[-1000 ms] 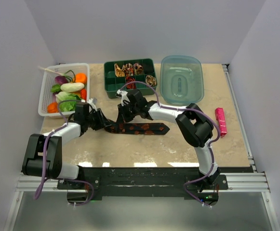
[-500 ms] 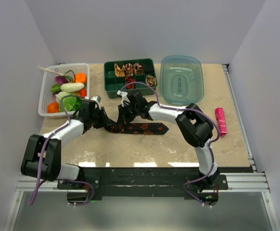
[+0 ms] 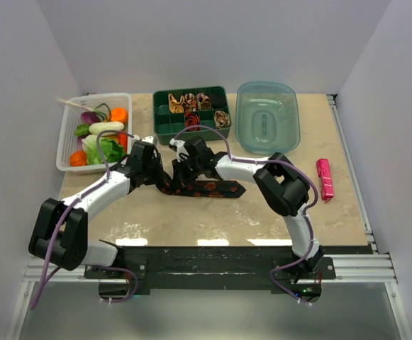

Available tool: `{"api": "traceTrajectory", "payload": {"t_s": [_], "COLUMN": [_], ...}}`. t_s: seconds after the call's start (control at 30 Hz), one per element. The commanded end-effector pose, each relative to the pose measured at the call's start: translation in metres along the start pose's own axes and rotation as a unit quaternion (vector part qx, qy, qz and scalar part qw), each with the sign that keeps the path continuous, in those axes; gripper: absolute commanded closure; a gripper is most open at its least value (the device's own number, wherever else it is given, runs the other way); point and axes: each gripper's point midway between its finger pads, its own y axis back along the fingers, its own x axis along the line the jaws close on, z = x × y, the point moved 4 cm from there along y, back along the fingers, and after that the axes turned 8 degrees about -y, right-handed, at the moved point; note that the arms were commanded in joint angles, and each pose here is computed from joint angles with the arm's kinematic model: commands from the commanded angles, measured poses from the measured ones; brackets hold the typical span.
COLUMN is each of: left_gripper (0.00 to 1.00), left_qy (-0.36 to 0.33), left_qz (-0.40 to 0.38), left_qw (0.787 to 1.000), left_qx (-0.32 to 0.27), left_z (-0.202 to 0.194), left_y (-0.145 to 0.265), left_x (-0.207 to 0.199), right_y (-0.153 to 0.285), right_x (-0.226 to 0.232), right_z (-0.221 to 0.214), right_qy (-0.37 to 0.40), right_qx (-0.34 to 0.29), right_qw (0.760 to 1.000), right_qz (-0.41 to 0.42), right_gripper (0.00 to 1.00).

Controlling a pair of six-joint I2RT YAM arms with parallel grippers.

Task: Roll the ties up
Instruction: Roll the tie at the center of the board.

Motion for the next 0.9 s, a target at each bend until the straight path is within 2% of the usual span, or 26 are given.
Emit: {"api": "traceTrajectory", "payload": {"t_s": [0.0,0.5,0.87], "left_gripper": [0.84,0.86,0.95], "left_qy": [-0.026,-0.066,-0.083], "left_qz": [0.017,0.014,0.086], "left_qw": [0.999,0.997,0.993], "left_qx": [-0.044,-0.031,-0.027], "left_z": [0.025,0.018,0.018], "left_y": [0.012,0.005,0.006], "left_x": [-0.012,-0.048,-0.028], "right_y": [-0.006,-0.013,0.016], "right_x": [0.011,0.015,0.022], "right_z": [0.008,0.015,0.031], "right_qy": [0.007,-0.018,-0.022], "right_qx": [-0.009,-0.032,-0.05], "right_qw": [1.0,0.998,0.996], "right_qz": [0.023,0.042,0.071], "right_gripper": [1.0,1.0,1.0]}}
